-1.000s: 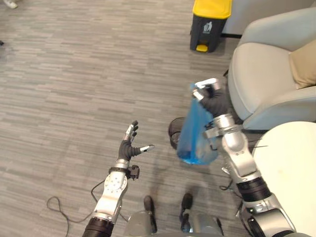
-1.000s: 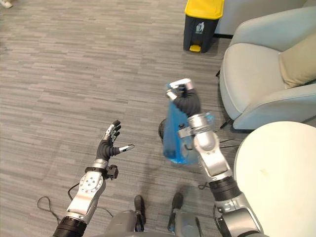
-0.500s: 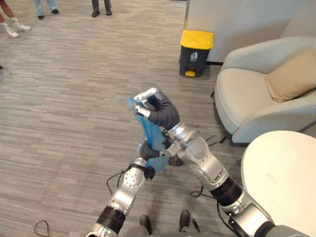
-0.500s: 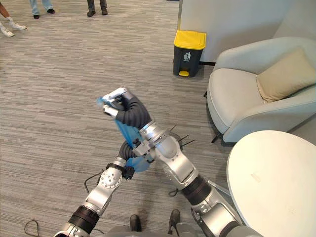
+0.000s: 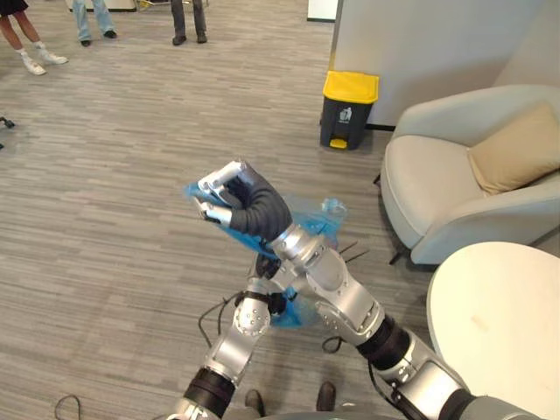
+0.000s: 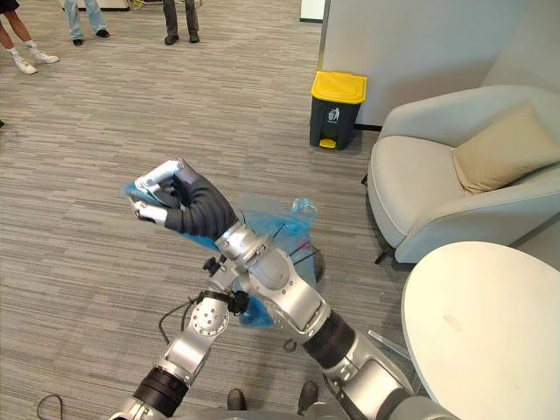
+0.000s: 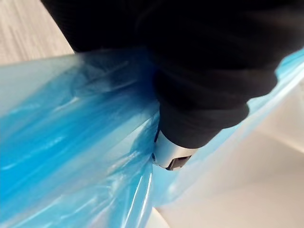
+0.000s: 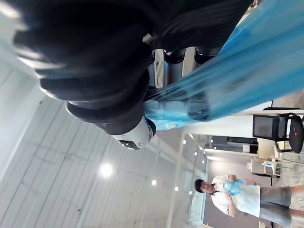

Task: Gather rubbish on tea table into small bin, then transfer packed bag to large trash can.

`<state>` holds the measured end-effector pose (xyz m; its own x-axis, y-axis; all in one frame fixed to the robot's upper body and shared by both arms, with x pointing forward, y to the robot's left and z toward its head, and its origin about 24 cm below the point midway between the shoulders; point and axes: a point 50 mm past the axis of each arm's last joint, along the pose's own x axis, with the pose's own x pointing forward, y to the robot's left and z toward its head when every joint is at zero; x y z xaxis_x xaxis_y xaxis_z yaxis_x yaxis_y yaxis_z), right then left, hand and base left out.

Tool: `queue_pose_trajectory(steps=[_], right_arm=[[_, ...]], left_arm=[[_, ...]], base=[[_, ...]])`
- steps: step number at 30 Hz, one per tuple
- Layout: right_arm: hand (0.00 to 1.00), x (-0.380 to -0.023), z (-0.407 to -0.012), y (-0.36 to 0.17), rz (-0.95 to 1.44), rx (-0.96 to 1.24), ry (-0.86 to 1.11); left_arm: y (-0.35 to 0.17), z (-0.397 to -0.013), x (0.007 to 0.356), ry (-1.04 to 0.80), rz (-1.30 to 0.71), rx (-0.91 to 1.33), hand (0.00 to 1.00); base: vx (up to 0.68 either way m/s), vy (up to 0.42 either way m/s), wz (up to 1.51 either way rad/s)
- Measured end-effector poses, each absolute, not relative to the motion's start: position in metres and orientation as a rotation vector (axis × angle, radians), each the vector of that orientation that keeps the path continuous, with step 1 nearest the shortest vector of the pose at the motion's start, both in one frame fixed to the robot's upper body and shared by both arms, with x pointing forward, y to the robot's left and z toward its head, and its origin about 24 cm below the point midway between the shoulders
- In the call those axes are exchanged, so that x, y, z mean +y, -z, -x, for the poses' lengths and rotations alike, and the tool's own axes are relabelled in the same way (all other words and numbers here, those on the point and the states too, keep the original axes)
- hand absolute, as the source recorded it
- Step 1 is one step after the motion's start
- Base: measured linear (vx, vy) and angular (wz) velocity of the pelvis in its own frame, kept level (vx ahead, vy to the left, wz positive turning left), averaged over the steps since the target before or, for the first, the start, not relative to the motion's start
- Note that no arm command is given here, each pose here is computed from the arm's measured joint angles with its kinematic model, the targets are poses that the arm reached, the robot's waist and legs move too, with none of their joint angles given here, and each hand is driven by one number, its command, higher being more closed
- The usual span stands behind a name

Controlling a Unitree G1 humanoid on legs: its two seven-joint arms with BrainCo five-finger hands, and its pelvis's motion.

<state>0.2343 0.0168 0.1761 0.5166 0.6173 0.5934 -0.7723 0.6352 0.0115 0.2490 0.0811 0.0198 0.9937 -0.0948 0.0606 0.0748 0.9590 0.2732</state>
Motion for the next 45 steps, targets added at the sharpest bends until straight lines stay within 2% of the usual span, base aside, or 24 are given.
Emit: queue_pose_trajectory(steps=[4, 6, 7, 9, 12, 14, 19, 26, 32, 39, 45], right_arm=[[0.0, -0.018, -0.237, -0.136, -0.182, -0.482, -0.685], [0.0, -0.065, -0.236, -0.11, -0.021, -0.423, -0.5], [0.0, -0.077, -0.235, -0.106, 0.014, -0.41, -0.458], [0.0, -0.133, -0.227, -0.087, 0.18, -0.331, -0.253], [0.0, -0.179, -0.214, -0.073, 0.341, -0.247, -0.085], [0.0, -0.216, -0.202, -0.051, 0.453, -0.115, 0.008], [0.0, -0.267, -0.158, 0.033, 0.497, 0.356, 0.098], [0.0, -0.273, -0.113, 0.085, 0.526, 0.657, 0.111], [0.0, -0.272, -0.119, 0.087, 0.526, 0.645, 0.16], [0.0, -0.246, -0.133, 0.091, 0.462, 0.614, 0.141], [0.0, -0.224, -0.143, 0.093, 0.424, 0.599, 0.096]], left_arm=[[-0.005, -0.238, 0.098, 0.011, -0.224, 0.011, 1.0], [0.005, -0.23, 0.121, -0.083, -0.192, 0.07, 1.0], [0.007, -0.228, 0.126, -0.101, -0.189, 0.083, 1.0], [0.018, -0.217, 0.15, -0.175, -0.174, 0.144, 1.0], [0.027, -0.203, 0.174, -0.241, -0.172, 0.199, 1.0], [0.035, -0.188, 0.193, -0.261, -0.196, 0.25, 1.0], [0.065, -0.158, 0.228, -0.22, -0.277, 0.436, 1.0], [0.094, -0.121, 0.241, -0.213, -0.264, 0.628, 1.0], [0.096, -0.121, 0.24, -0.225, -0.251, 0.634, 1.0], [0.101, -0.097, 0.247, -0.288, -0.239, 0.698, 1.0], [0.092, -0.118, 0.249, -0.28, -0.264, 0.637, 1.0]], base=[[0.01, 0.001, 0.0], [0.0, 0.0, 0.0], [0.0, 0.0, 0.0], [0.01, 0.006, -0.06], [0.0, 0.002, -0.09], [0.01, -0.002, -0.08], [0.0, 0.0, 0.0], [0.01, 0.004, 0.39], [0.03, 0.066, 0.99], [0.07, 0.13, 0.3], [0.22, 0.009, 0.39]])
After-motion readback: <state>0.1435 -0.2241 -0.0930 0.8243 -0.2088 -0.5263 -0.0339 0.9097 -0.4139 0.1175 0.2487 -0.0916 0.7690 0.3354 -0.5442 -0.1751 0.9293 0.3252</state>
